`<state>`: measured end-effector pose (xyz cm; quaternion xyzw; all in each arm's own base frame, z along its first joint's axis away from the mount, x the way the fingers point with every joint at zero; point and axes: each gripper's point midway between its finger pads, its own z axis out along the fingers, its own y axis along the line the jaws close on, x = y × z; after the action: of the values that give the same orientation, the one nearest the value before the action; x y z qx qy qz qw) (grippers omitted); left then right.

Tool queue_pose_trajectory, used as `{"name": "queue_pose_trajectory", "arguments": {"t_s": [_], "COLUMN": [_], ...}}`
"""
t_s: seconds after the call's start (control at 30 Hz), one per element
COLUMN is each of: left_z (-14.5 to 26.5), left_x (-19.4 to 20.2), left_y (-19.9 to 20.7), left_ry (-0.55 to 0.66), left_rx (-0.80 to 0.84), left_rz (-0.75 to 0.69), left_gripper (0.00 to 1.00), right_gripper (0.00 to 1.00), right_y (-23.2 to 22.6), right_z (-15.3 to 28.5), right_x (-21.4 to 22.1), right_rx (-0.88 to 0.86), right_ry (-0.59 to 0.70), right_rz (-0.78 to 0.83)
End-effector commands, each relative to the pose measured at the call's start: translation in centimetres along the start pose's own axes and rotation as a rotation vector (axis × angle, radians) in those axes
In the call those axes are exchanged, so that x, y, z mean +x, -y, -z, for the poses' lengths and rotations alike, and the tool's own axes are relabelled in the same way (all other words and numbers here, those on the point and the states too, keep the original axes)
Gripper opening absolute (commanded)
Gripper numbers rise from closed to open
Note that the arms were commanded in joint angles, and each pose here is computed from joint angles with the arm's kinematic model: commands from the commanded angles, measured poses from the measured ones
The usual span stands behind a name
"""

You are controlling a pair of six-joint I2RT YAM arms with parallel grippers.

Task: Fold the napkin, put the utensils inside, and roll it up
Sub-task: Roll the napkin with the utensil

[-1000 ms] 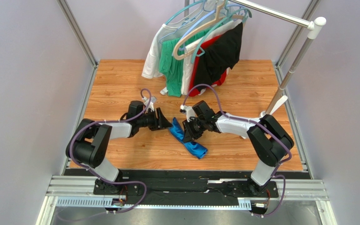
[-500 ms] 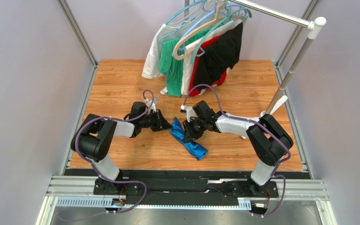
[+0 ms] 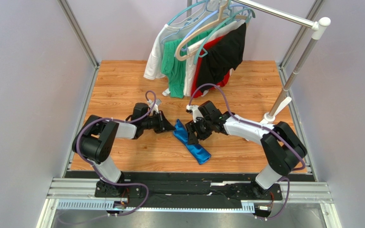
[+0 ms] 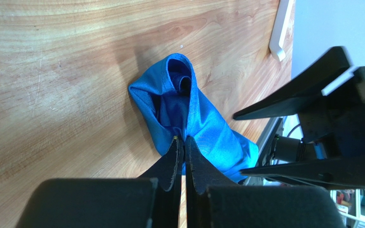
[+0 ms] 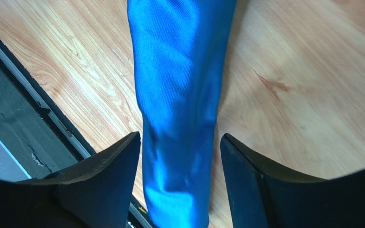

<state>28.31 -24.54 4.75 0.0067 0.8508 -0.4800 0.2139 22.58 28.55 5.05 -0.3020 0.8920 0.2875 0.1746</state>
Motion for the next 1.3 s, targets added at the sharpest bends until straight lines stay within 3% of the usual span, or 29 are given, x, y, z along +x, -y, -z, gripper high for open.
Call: {"name": "queue_pose_trajectory", "arguments": {"t_s": [0.0, 0.2, 0.43, 0.73, 1.13, 1.27], "left_z": [0.0, 0.0, 0.0, 0.0, 0.3, 0.4], "left_x": [-1.6, -1.8, -1.9, -1.9, -2.2, -2.4], "left_y": [2.1, 1.9, 1.6, 1.6, 1.2, 1.2], "left_ry": [0.021, 0.015, 0.007, 0.0, 0.005, 0.003], "left_rx": [0.052, 0.027, -0.001, -0.007, -0.028, -0.03], "left_rz": [-0.057, -0.053, -0.051, -0.051, -0.051, -0.058], "left_gripper": [0.02, 0.01, 0.01, 0.01, 0.0, 0.0], "right_gripper": [0.7, 0.76, 0.77, 0.76, 0.62, 0.48], "right_y": [0.1, -1.7, -3.1, -2.8, -1.1, -1.1], "right_z": [2.8, 3.1, 2.2, 0.6, -0.6, -1.0], "right_x": [-2.2, -1.6, -0.6, 1.5, 3.4, 3.5], "right_rx": [0.098, 0.199, 0.317, 0.469, 0.526, 0.518], "right_ry": [0.082, 0.087, 0.098, 0.019, -0.043, -0.055], "right_rz": [0.058, 0.152, 0.225, 0.339, 0.333, 0.331]}}
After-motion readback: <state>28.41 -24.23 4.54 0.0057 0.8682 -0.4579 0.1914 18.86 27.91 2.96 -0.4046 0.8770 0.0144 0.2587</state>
